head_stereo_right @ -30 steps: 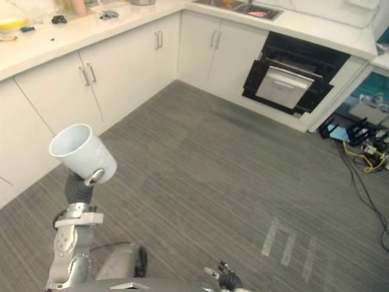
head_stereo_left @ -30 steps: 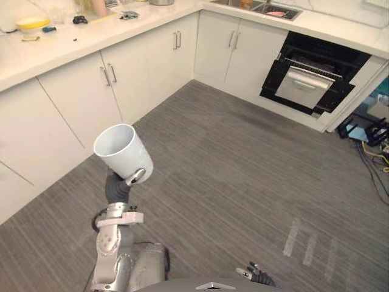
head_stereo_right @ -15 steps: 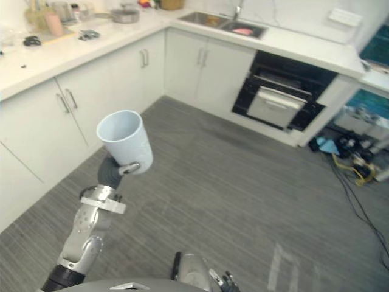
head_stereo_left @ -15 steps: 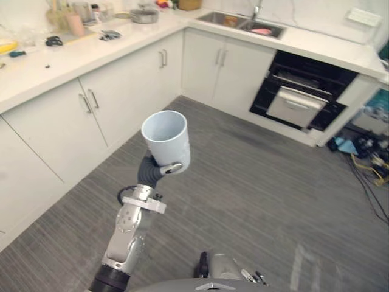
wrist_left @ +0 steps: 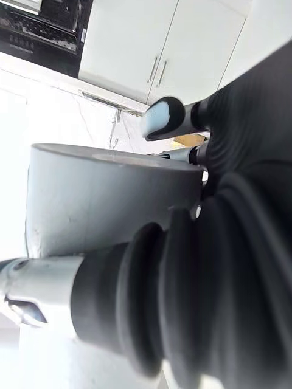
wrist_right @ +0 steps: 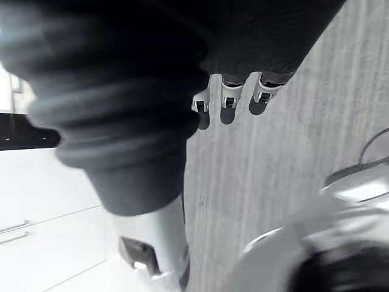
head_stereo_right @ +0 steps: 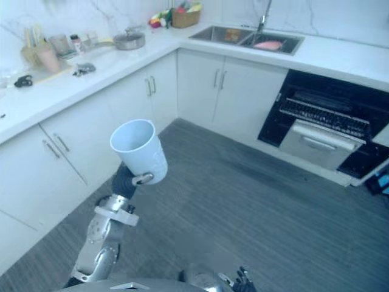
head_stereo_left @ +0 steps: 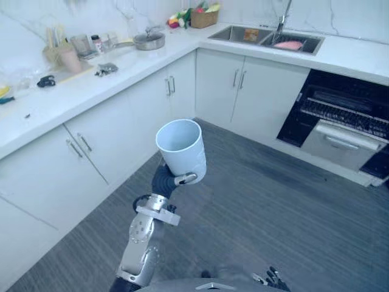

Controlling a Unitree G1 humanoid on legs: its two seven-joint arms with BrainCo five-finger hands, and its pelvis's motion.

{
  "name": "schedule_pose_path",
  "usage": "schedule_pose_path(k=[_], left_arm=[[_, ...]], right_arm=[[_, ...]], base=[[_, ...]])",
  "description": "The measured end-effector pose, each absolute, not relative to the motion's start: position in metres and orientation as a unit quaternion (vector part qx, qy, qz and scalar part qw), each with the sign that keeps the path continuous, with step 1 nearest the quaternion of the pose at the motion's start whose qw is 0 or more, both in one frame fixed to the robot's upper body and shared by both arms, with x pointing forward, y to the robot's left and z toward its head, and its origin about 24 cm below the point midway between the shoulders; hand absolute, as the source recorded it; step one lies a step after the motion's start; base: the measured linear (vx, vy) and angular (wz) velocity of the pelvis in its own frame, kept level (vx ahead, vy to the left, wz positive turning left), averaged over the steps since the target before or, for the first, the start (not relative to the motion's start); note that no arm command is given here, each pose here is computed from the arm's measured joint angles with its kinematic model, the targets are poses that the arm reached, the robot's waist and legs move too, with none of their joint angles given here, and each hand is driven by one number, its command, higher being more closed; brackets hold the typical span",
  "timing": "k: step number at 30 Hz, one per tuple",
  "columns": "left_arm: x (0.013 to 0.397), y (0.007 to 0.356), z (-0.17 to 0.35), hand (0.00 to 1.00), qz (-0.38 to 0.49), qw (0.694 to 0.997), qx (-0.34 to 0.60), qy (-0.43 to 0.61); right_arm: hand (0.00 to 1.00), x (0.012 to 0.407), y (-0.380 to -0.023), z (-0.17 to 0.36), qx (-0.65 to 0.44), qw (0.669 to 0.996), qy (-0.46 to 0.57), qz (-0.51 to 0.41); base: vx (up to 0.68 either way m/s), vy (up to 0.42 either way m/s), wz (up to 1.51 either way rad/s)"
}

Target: Walk over to the sink, pick up the cup, carry it to the dishwasher, place the cup inside the dishwasher, then close the dishwasher door

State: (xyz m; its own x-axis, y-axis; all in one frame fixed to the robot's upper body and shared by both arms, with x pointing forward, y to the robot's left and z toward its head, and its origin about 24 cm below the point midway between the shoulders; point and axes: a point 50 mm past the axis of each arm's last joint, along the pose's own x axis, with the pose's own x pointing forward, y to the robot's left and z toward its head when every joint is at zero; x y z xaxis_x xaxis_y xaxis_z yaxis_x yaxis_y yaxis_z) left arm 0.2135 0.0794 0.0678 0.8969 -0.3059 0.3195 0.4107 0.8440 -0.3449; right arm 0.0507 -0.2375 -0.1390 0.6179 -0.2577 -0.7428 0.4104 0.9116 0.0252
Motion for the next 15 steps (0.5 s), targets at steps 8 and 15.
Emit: schedule_pose_path(k=[8, 15], left_arm=[[0.203, 0.099, 0.055, 1.0, -0.185, 0.963, -0.169, -0.098], [0.205, 0.107, 0.05, 1.0, -0.22, 0.963, -0.127, -0.09]], right_arm=[[0.0, 0.107, -0.235, -0.132, 0.082, 0.921, 0.354, -0.142], [0.0, 0.069, -0.222, -0.153, 0.111, 0.872, 0.456, -0.142]], base=[[0.66, 0.114, -1.27], [0.41, 0.151, -0.56]])
